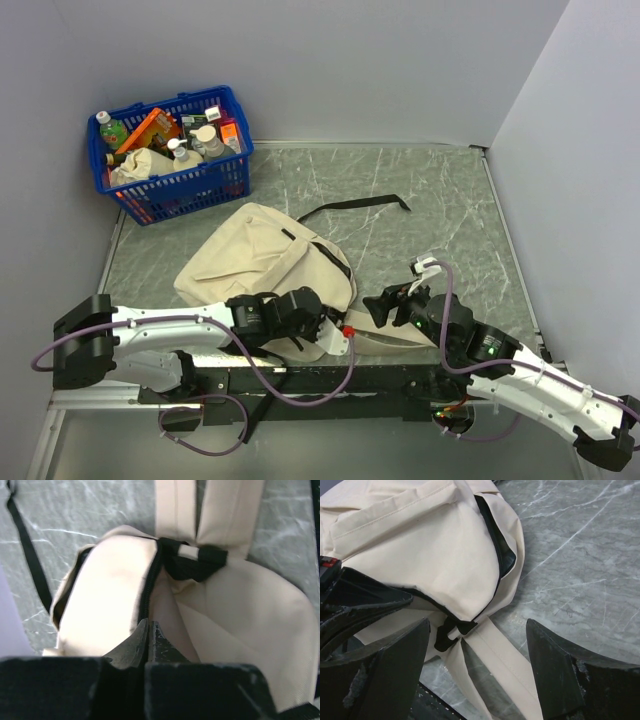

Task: Pack the student bag
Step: Adjust the student bag at the center of the board.

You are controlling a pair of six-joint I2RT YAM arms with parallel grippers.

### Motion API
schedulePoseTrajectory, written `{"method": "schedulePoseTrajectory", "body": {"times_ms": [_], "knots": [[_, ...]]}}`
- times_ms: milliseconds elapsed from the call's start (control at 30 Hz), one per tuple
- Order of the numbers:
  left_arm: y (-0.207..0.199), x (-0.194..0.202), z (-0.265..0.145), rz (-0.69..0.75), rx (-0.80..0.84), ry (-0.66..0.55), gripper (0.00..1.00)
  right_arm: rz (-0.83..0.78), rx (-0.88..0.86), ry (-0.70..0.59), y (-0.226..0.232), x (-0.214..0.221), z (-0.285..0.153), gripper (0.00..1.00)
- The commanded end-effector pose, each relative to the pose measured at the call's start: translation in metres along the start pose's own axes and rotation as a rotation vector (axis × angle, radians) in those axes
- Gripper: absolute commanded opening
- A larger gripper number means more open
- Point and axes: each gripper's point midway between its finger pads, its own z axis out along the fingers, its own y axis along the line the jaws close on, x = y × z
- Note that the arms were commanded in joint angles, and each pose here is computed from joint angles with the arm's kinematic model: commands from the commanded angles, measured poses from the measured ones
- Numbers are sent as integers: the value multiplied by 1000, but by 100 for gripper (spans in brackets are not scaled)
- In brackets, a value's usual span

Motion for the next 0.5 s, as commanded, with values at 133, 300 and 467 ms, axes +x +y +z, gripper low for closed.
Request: {"method": "schedulePoseTrajectory", "body": {"times_ms": [133, 300, 467], "knots": [[45, 12, -13, 1, -72, 23, 1, -33, -77, -108, 16, -40, -13, 82], [136, 7, -54, -25, -350, 1, 1, -72, -109, -118, 23, -45, -11, 79], [175, 6, -100, -71, -438, -19, 1, -180, -261, -49, 51, -27, 0, 80]]}}
